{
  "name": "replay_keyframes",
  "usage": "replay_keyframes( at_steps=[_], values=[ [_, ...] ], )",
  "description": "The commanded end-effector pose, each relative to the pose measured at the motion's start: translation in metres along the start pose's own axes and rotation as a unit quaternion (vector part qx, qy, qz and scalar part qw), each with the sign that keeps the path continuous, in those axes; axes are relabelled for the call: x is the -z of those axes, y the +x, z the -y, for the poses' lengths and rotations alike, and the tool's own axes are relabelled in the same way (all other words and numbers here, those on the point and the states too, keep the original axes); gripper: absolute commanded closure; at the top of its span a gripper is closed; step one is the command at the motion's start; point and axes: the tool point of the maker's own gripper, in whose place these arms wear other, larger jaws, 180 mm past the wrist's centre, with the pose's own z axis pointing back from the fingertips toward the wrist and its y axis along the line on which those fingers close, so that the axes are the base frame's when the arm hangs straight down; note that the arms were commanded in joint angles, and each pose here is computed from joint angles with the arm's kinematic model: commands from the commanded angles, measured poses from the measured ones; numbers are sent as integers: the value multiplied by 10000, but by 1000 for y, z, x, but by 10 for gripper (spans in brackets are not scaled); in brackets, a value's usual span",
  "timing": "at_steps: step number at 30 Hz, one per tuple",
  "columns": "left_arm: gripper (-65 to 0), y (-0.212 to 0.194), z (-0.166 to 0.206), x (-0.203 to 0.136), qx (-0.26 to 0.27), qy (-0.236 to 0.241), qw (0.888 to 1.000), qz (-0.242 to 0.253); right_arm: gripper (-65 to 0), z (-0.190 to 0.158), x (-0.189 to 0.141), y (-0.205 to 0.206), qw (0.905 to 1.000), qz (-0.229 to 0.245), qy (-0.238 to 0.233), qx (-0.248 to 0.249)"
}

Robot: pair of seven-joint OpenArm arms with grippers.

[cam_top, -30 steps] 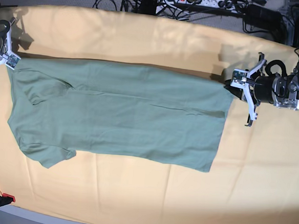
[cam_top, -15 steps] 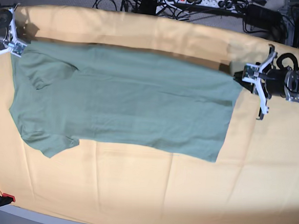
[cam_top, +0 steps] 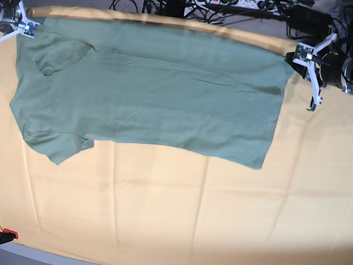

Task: Fold the T-shirt properly
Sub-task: 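Drag the shoulder edge further from the hem with both grippers, then release the shirt and move both grippers to the hem corners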

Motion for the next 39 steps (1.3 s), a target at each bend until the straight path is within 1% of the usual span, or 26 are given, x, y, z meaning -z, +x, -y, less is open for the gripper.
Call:
replay_keyframes(
  at_steps=[1, 10, 11, 12, 14, 15, 16, 19, 23, 25, 27, 29, 31, 33, 36, 38, 39],
  values=[
    [0, -1, 0, -8, 33, 2, 10000, -67, 0, 11, -5, -4, 9997, -152, -163, -121],
    [0, 9, 16, -4, 39, -215, 9997, 77, 0, 11, -5, -4, 9997, -146, -156, -116],
    [0, 9, 15, -4, 43, -207, 9997, 73, -12, 10, -5, -4, 9998, -129, -141, -105],
    [-39, 9, 14, -4, 54, -186, 9998, 65, -85, 10, -6, -3, 9998, -111, -139, -110],
    [-171, 8, 10, -6, 78, -132, 9999, 45, -249, 10, -7, -1, 9997, -92, -151, -140],
    [-223, 8, 7, -7, 98, -94, 9999, 36, -319, 11, -9, 1, 9997, -73, -158, -183],
    [-247, 9, 4, -9, 120, -44, 9999, 31, -358, 12, -11, 4, 9996, -42, -151, -222],
    [-250, 12, -9, -15, 75, 128, 9999, 88, -364, 12, -22, 11, 9996, -37, -77, -259],
    [-250, 16, -25, -29, -48, 365, 9992, 167, -364, 20, -42, 17, 9998, 11, -170, -91],
    [-250, 16, -36, -37, -110, 531, 9985, 113, -364, 29, -54, 22, 9994, 204, -256, 88],
    [-250, 14, -49, -45, -267, 715, 9971, 49, -364, 44, -68, 28, 9976, 462, -444, 275],
    [-250, 20, -61, -54, -570, 879, 9942, 242, -364, 58, -84, 33, 9938, 778, -624, 490],
    [-250, 27, -74, -61, -959, 1020, 9885, 576, -364, 70, -99, 39, 9885, 1116, -759, 683],
    [-250, 26, -100, -70, -1330, 1474, 9764, 849, -363, 78, -113, 45, 9826, 1428, -863, 821],
    [-250, 11, -140, -82, -2024, 2099, 9485, 1236, -363, 87, -125, 45, 9759, 1636, -1068, 977],
    [-250, -5, -159, -85, -2510, 2309, 9285, 1466, -363, 89, -127, 43, 9728, 1701, -1149, 1072],
    [-250, -16, -168, -86, -2774, 2406, 9166, 1579, -363, 89, -127, 43, 9720, 1727, -1151, 1101]
  ],
)
